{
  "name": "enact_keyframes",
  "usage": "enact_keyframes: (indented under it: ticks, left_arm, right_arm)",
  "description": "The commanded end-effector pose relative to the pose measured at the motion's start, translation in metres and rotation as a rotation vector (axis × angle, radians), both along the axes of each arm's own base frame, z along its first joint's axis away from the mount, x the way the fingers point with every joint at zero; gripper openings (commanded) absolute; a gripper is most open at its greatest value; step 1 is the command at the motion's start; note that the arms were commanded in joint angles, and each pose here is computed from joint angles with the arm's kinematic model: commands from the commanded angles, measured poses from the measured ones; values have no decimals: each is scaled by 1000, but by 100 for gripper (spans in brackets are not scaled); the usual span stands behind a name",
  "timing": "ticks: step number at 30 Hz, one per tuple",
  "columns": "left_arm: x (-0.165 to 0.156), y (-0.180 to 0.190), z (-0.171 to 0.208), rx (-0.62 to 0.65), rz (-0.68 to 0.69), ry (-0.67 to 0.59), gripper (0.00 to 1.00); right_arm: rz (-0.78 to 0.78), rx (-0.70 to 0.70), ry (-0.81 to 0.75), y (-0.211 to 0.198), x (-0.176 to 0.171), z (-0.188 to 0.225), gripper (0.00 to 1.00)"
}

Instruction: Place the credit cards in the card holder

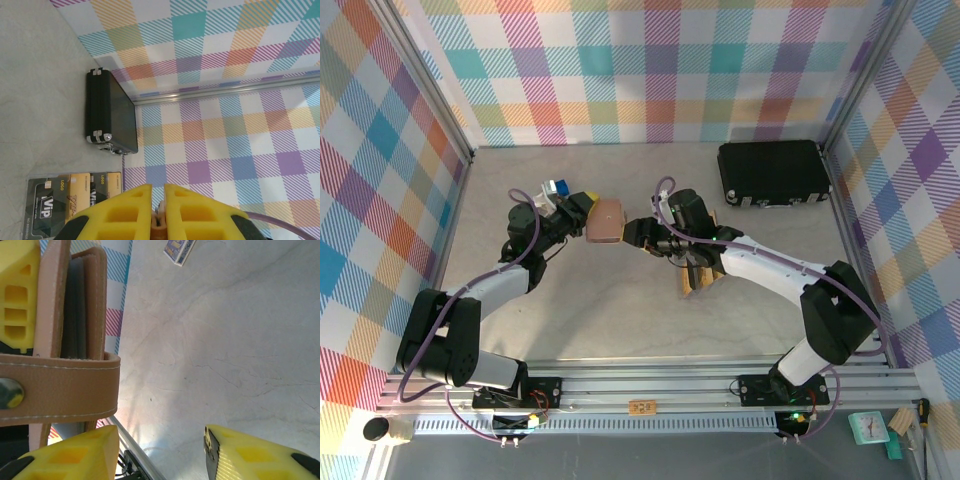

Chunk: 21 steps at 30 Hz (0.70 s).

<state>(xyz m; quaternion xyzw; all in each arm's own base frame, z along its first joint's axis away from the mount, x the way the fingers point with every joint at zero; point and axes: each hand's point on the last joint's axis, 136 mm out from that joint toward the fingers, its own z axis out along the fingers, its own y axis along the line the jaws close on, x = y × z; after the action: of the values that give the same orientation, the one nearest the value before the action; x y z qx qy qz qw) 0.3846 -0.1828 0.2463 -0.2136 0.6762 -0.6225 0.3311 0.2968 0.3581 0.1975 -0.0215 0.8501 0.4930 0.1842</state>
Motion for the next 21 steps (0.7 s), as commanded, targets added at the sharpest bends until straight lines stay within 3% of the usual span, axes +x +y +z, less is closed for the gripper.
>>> enact_keyframes:
  ticks: [1, 21]
  left_arm:
    - [-9, -6, 5, -2, -40, -36, 0]
    - [-10, -8, 0, 19, -56, -25, 0]
  right_arm:
    - [10, 86, -84, 4, 5, 42, 49]
    - [14, 61, -81, -6, -2, 35, 46]
